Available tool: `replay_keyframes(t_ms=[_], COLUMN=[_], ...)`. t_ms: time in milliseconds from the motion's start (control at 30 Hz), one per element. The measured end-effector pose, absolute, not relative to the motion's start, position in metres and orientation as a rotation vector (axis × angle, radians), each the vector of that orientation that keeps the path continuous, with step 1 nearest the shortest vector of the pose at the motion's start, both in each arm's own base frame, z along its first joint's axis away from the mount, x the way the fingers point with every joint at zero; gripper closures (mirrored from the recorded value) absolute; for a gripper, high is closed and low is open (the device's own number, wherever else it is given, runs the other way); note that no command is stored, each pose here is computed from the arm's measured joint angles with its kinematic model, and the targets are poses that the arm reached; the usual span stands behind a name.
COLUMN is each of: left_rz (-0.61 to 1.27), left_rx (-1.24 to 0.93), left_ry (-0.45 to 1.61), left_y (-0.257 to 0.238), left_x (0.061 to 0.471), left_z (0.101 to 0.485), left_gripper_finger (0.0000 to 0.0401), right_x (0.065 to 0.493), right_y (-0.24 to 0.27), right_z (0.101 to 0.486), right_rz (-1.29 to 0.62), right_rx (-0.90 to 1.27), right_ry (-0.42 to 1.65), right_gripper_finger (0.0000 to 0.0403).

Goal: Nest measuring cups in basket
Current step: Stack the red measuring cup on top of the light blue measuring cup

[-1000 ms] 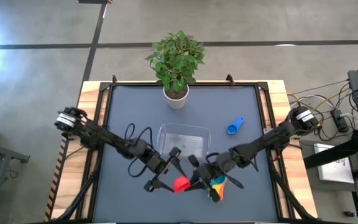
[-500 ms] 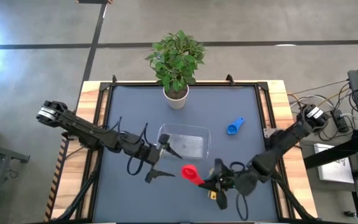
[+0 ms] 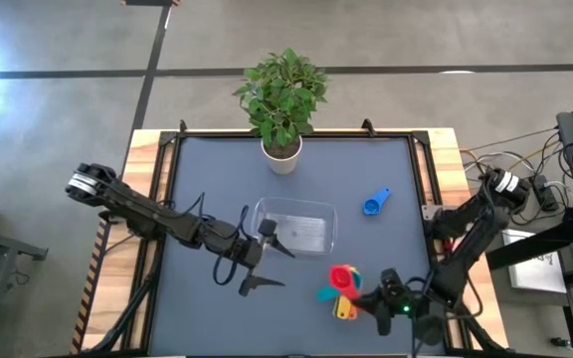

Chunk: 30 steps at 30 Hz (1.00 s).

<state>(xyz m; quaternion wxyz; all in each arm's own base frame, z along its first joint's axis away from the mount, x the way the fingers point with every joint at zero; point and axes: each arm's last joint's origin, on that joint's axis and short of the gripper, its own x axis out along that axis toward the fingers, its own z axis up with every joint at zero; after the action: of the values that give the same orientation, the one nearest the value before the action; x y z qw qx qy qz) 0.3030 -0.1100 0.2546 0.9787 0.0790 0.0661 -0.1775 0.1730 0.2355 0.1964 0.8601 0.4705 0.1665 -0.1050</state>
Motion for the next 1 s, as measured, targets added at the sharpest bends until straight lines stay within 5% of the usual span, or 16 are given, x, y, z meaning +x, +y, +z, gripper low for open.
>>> replay_keyframes(t_ms=[667,1000], left_rz=[-0.360,-0.362], left_rx=[0.167,0.171], left_ry=[0.138,0.137], left_y=[-0.111,-0.111], left_x=[0.304,0.304], left_z=[0.252,0.252], left_gripper_finger=[0.0087,0.0087], right_x=[0.147,0.145], right_y=[0.230,0.229], right_z=[0.164,0.161], right_rz=[-0.230,-0.234], right_rx=[1.265,1.255], right_ry=[0.406,0.439], right_gripper_finger=[0.0392,0.0295])
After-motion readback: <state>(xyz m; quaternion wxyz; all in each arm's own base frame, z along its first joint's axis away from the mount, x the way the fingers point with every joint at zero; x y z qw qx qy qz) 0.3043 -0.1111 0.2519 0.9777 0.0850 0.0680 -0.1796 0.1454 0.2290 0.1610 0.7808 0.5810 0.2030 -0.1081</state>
